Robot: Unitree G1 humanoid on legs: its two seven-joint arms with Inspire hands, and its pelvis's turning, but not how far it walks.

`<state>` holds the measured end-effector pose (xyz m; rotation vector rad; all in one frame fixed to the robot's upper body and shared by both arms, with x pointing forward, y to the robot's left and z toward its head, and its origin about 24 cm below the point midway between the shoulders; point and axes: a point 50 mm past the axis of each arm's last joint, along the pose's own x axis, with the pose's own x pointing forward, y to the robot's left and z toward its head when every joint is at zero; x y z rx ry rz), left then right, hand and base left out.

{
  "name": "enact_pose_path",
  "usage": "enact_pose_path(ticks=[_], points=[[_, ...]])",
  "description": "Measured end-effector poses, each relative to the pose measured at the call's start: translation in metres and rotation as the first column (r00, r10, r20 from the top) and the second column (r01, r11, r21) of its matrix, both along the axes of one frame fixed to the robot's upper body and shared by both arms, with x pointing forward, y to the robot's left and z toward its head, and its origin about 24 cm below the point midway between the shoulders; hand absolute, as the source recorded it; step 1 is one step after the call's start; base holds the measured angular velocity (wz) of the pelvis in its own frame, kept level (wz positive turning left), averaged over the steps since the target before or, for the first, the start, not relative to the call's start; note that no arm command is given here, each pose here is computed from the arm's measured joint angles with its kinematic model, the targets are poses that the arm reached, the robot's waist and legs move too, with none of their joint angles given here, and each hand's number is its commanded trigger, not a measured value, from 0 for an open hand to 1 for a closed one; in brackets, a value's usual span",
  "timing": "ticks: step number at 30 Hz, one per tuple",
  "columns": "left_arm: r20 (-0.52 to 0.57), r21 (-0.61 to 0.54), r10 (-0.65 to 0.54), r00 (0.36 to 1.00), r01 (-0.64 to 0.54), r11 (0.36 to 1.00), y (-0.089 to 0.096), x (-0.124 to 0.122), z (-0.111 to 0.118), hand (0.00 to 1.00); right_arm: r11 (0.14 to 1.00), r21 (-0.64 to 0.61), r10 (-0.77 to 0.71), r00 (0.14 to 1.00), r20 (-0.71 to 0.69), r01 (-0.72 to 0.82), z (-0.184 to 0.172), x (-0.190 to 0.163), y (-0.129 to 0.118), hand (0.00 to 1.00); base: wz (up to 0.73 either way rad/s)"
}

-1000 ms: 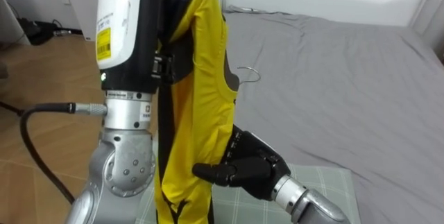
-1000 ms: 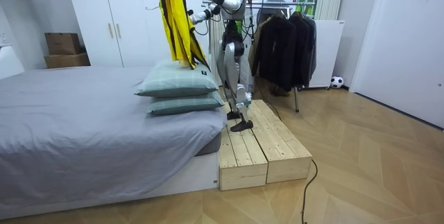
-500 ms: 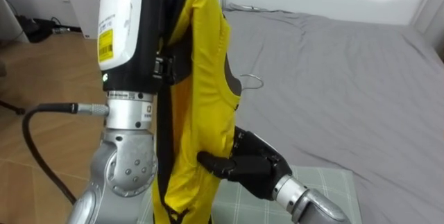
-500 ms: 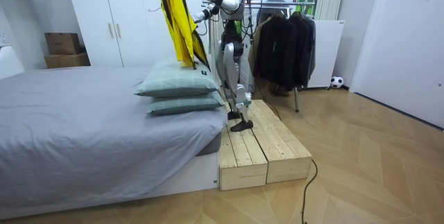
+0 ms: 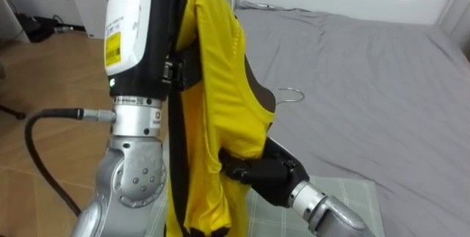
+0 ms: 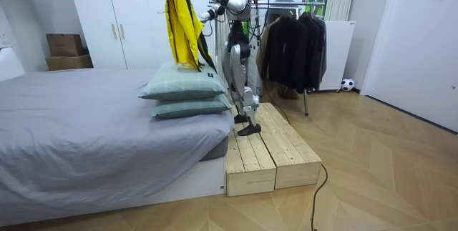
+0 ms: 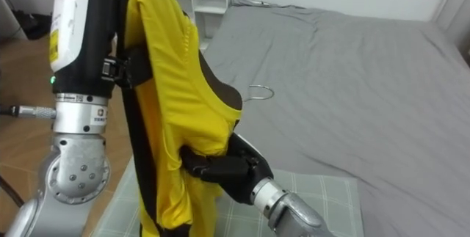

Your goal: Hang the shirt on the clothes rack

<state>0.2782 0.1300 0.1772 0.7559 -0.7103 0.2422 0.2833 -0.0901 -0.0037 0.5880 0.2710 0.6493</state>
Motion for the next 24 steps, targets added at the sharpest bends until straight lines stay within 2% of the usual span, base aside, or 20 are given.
enact_pose_path(ticks=[11, 15, 17, 20, 22, 23, 24], points=[[-0.021, 0.025, -0.002, 1.0, 0.003, 1.0, 0.0, -0.001, -0.006, 1.0, 0.999, -0.045, -0.029, 0.999, -0.025, 0.028, -0.002, 0.001, -0.004, 1.0, -0.02], [-0.058, 0.035, -0.053, 0.997, 0.055, 0.998, -0.013, -0.003, -0.015, 1.0, 0.986, -0.131, -0.109, 0.994, -0.026, 0.104, -0.005, 0.004, -0.035, 1.0, 0.38], [-0.07, 0.052, -0.042, 0.997, 0.046, 0.998, -0.01, -0.002, -0.019, 1.0, 0.983, -0.153, -0.101, 0.995, -0.018, 0.097, -0.004, 0.005, -0.034, 1.0, -0.29], [-0.098, 0.068, 0.026, 0.995, -0.019, 0.998, 0.004, 0.006, -0.028, 1.0, 0.976, -0.195, -0.097, 0.995, -0.005, 0.094, -0.004, 0.004, -0.037, 1.0, -0.04], [-0.141, 0.072, 0.062, 0.988, -0.052, 0.996, 0.011, 0.007, -0.04, 1.0, 0.954, -0.279, -0.11, 0.994, 0.016, 0.11, -0.004, 0.005, -0.049, 1.0, -0.11], [-0.151, 0.078, 0.065, 0.986, -0.054, 0.995, 0.011, 0.008, -0.042, 0.81, 0.949, -0.297, -0.108, 0.994, 0.018, 0.109, -0.005, 0.005, -0.05, 1.0, 0.1], [-0.16, 0.081, 0.067, 0.985, -0.055, 0.995, 0.012, 0.008, -0.044, 0.0, 0.936, -0.333, -0.108, 0.994, 0.031, 0.112, -0.004, 0.006, -0.058, 1.0, 0.12]])
